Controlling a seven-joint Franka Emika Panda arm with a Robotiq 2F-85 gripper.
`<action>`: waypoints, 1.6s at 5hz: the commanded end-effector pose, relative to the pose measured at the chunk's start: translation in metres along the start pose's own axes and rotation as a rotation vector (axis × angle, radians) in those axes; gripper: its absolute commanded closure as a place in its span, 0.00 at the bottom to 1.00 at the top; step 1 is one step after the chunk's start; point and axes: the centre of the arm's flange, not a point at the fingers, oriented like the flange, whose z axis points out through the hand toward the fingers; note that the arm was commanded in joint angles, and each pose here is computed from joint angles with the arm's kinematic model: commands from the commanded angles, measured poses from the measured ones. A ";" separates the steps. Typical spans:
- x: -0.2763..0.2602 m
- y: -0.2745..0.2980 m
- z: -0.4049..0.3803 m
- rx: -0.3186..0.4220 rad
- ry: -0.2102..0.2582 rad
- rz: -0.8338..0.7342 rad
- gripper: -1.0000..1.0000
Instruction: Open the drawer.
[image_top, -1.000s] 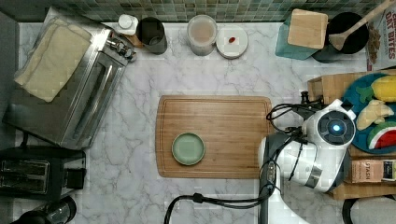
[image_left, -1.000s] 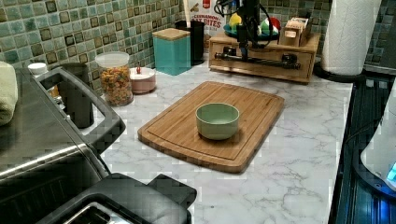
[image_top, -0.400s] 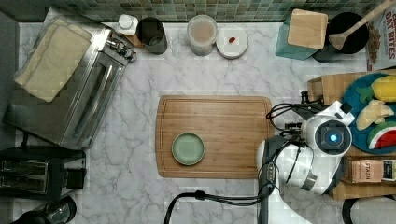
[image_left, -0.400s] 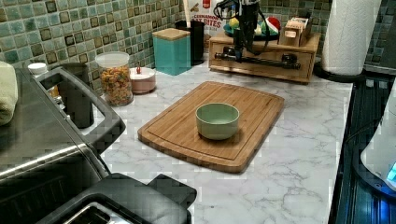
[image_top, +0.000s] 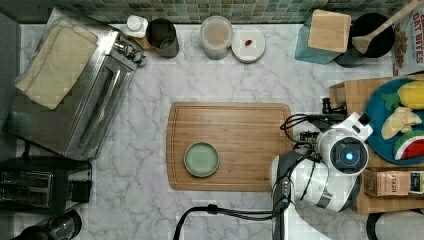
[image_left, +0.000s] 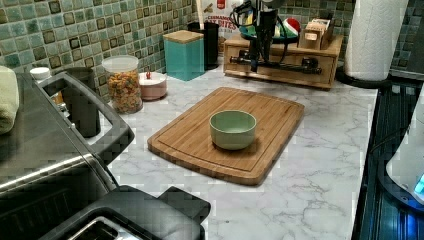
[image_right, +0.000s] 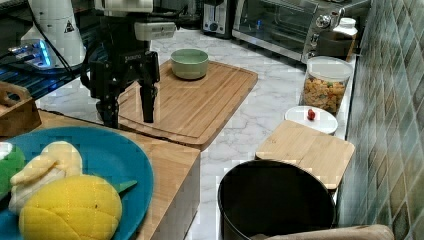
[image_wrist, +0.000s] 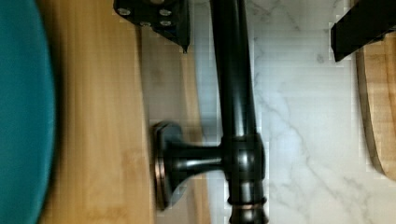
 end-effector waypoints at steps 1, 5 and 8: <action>-0.037 0.009 0.063 0.039 -0.021 -0.049 0.00; -0.040 -0.053 0.016 0.119 -0.071 -0.002 0.00; -0.016 -0.144 0.001 0.217 -0.062 0.002 0.00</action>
